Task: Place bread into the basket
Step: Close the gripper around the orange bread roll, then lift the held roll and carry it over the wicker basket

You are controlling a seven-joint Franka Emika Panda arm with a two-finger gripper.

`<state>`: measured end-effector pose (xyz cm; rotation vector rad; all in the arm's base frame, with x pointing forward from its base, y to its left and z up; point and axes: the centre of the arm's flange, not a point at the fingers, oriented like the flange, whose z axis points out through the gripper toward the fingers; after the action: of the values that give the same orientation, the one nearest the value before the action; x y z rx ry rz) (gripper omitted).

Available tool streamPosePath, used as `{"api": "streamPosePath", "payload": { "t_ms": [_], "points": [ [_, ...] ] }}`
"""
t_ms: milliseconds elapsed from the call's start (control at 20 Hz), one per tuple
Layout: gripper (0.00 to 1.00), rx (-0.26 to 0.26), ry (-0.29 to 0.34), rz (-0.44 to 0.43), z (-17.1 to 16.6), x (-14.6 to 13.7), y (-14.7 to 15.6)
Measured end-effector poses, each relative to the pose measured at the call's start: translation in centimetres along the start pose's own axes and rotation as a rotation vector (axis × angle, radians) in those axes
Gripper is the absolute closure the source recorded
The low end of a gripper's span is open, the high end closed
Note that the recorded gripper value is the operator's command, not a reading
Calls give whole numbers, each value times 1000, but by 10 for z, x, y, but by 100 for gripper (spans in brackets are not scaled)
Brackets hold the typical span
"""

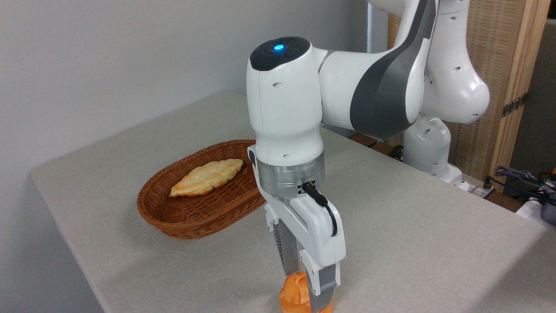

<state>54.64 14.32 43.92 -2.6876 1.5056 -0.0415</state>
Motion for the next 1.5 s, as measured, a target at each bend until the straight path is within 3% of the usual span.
{"api": "streamPosePath", "payload": {
  "t_ms": [150,250,300,400,700,950,1050,1300,1500],
  "points": [
    [0,-15,-15,9,11,1,-1],
    [21,-34,-26,11,23,2,-2],
    [45,-42,-31,12,28,3,-2],
    [58,-49,-36,15,33,5,-2],
    [61,-50,-36,19,34,8,-1],
    [72,-50,-36,22,34,9,-1],
    [72,-56,-24,15,34,11,0],
    [72,-102,31,-32,25,21,2],
    [70,-173,36,-57,-17,49,5]
  ]
}}
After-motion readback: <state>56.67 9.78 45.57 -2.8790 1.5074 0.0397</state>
